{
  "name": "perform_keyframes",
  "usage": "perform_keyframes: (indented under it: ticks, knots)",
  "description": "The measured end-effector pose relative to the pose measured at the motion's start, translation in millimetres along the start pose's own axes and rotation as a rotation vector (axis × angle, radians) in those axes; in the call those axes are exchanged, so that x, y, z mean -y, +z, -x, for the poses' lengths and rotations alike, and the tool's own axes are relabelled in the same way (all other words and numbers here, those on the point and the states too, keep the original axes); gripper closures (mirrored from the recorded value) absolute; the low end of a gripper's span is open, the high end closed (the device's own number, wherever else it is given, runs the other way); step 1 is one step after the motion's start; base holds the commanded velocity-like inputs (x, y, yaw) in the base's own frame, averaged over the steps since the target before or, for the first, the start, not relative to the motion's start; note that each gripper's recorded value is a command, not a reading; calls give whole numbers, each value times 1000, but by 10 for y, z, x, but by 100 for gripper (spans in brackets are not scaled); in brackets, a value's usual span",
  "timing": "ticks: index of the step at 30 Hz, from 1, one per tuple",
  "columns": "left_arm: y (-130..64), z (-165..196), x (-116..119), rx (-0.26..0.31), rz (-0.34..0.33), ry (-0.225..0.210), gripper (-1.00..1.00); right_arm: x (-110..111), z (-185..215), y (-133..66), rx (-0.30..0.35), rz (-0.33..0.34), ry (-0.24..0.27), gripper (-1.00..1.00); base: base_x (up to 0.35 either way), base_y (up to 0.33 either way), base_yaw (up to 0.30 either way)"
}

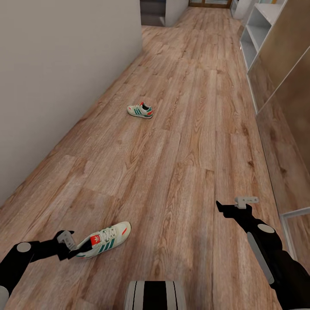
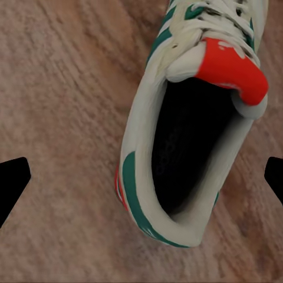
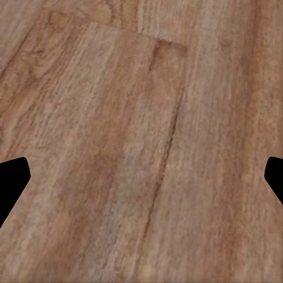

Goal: Pick up the two gym shoes and the two sandals from the corridor floor and place them onto the hallstand (shoe rack) in the corridor, making sure they are on the rack and not on the floor. Arrange them so the two gym shoes are next to each other and the two sandals are next to each other.

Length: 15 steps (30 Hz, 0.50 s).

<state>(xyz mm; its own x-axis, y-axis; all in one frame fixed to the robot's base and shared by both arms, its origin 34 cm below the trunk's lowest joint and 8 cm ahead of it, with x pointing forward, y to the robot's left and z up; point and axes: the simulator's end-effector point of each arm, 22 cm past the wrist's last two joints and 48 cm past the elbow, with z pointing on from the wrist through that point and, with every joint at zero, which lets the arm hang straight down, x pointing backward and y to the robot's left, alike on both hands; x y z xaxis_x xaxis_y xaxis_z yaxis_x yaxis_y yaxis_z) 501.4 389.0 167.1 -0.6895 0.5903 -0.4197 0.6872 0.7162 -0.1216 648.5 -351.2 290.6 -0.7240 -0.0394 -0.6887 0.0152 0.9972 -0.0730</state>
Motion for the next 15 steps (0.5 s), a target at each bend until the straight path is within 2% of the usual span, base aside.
perform_keyframes:
  ticks: [15]
  knots:
    - [-25,62,-33,24,7,102,-100,-4,-8,2,-2,1,0,-100,0,0,0]
